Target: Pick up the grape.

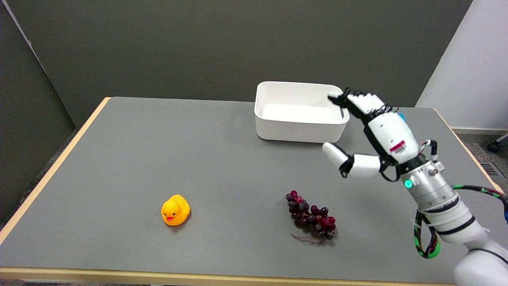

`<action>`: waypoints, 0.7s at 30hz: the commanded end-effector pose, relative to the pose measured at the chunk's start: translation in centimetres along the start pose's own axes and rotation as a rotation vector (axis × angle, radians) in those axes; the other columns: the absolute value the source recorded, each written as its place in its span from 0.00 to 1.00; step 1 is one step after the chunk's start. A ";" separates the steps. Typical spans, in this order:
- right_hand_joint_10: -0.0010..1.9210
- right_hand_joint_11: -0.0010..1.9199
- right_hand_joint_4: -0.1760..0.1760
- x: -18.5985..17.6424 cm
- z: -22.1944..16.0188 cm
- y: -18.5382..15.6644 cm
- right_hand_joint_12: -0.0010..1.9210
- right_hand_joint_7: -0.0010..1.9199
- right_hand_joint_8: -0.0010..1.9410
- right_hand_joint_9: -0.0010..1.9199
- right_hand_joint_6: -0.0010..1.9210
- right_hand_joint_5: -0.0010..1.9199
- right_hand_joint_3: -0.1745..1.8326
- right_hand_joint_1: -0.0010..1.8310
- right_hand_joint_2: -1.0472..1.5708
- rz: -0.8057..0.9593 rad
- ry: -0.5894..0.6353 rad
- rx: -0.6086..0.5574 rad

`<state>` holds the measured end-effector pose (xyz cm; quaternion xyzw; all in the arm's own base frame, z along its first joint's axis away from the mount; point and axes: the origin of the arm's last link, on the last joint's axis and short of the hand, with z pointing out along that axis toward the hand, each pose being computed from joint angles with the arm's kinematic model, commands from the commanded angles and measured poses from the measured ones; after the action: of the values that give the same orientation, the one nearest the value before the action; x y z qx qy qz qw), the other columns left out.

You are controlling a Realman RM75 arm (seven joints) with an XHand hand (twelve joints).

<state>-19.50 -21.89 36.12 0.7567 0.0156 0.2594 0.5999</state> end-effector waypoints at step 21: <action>0.44 0.04 0.25 -7.0 -12.1 -2.4 0.67 0.18 0.22 0.09 0.26 0.14 0.48 0.18 0.64 0.032 -0.141 0.008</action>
<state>-25.83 -16.48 33.82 0.7755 -0.0245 0.2360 0.5851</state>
